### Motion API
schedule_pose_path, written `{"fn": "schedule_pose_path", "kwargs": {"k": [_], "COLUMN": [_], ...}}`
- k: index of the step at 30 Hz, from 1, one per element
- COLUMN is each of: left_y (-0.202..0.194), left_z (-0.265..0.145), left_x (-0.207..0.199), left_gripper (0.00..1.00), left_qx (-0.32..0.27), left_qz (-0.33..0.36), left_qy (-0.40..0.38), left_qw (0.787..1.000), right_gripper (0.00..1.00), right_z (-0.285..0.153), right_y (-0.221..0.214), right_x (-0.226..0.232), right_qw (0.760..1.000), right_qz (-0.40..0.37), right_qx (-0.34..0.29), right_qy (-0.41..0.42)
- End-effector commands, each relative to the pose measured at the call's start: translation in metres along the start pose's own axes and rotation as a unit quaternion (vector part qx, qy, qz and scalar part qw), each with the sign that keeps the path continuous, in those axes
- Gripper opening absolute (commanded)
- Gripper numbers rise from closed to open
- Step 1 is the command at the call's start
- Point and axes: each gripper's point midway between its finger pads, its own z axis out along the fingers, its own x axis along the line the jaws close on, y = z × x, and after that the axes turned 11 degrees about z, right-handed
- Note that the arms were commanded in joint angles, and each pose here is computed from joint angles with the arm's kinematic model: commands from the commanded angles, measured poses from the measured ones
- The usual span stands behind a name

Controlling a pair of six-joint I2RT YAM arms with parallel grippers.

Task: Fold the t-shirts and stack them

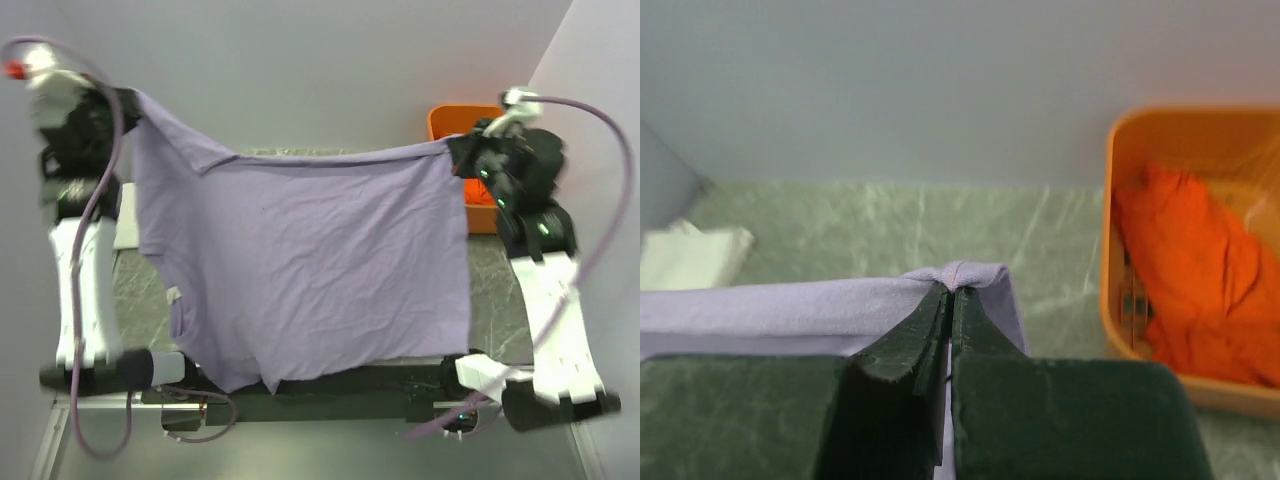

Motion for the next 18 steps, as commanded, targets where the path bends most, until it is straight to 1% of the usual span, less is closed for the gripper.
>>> {"fn": "schedule_pose_path", "kwargs": {"k": [1, 2, 3, 4, 5, 7, 8, 9, 10, 11, 13, 14, 17, 18], "left_y": [-0.075, -0.106, -0.124, -0.138, -0.165, -0.196, -0.217, -0.232, -0.243, -0.264, -0.282, -0.297, -0.315, -0.316], "left_z": [0.053, 0.072, 0.081, 0.090, 0.104, 0.117, 0.129, 0.133, 0.139, 0.146, 0.153, 0.158, 0.165, 0.167], "left_x": [-0.002, 0.004, 0.006, 0.001, 0.006, 0.006, 0.010, 0.012, 0.015, 0.019, 0.023, 0.027, 0.031, 0.029], "left_gripper": [0.01, 0.01, 0.01, 0.01, 0.01, 0.01, 0.01, 0.01, 0.01, 0.01, 0.01, 0.01, 0.01, 0.01], "left_qx": [0.072, 0.102, 0.118, 0.127, 0.149, 0.169, 0.182, 0.194, 0.201, 0.218, 0.233, 0.245, 0.260, 0.259], "left_qz": [0.002, 0.002, 0.007, 0.011, 0.016, 0.026, 0.025, 0.018, 0.015, 0.009, 0.004, -0.001, -0.008, -0.009], "left_qy": [-0.042, -0.037, -0.036, -0.043, -0.037, -0.036, -0.034, -0.034, -0.031, -0.028, -0.024, -0.020, -0.018, -0.019], "left_qw": [0.997, 0.994, 0.992, 0.991, 0.988, 0.985, 0.982, 0.980, 0.979, 0.975, 0.972, 0.969, 0.966, 0.966], "right_gripper": [0.01, 0.01, 0.01, 0.01, 0.01, 0.01, 0.01, 0.00, 0.00, 0.00, 0.00, 0.00, 0.00, 0.00], "right_z": [0.053, 0.064, 0.084, 0.093, 0.104, 0.124, 0.130, 0.144, 0.150, 0.161, 0.172, 0.181, 0.193, 0.197], "right_y": [-0.057, -0.070, -0.095, -0.107, -0.119, -0.145, -0.152, -0.170, -0.179, -0.195, -0.210, -0.224, -0.235, -0.244], "right_x": [-0.035, -0.040, -0.049, -0.054, -0.061, -0.075, -0.079, -0.087, -0.091, -0.101, -0.111, -0.117, -0.126, -0.131], "right_qw": [0.996, 0.994, 0.991, 0.990, 0.989, 0.985, 0.985, 0.983, 0.982, 0.978, 0.974, 0.970, 0.966, 0.964], "right_qz": [0.013, 0.017, 0.021, 0.025, 0.027, 0.027, 0.026, 0.025, 0.021, 0.020, 0.017, 0.017, 0.020, 0.022], "right_qx": [0.074, 0.089, 0.117, 0.126, 0.130, 0.148, 0.148, 0.157, 0.163, 0.179, 0.196, 0.211, 0.220, 0.227], "right_qy": [-0.049, -0.055, -0.062, -0.066, -0.070, -0.083, -0.086, -0.090, -0.092, -0.102, -0.114, -0.122, -0.131, -0.134]}}
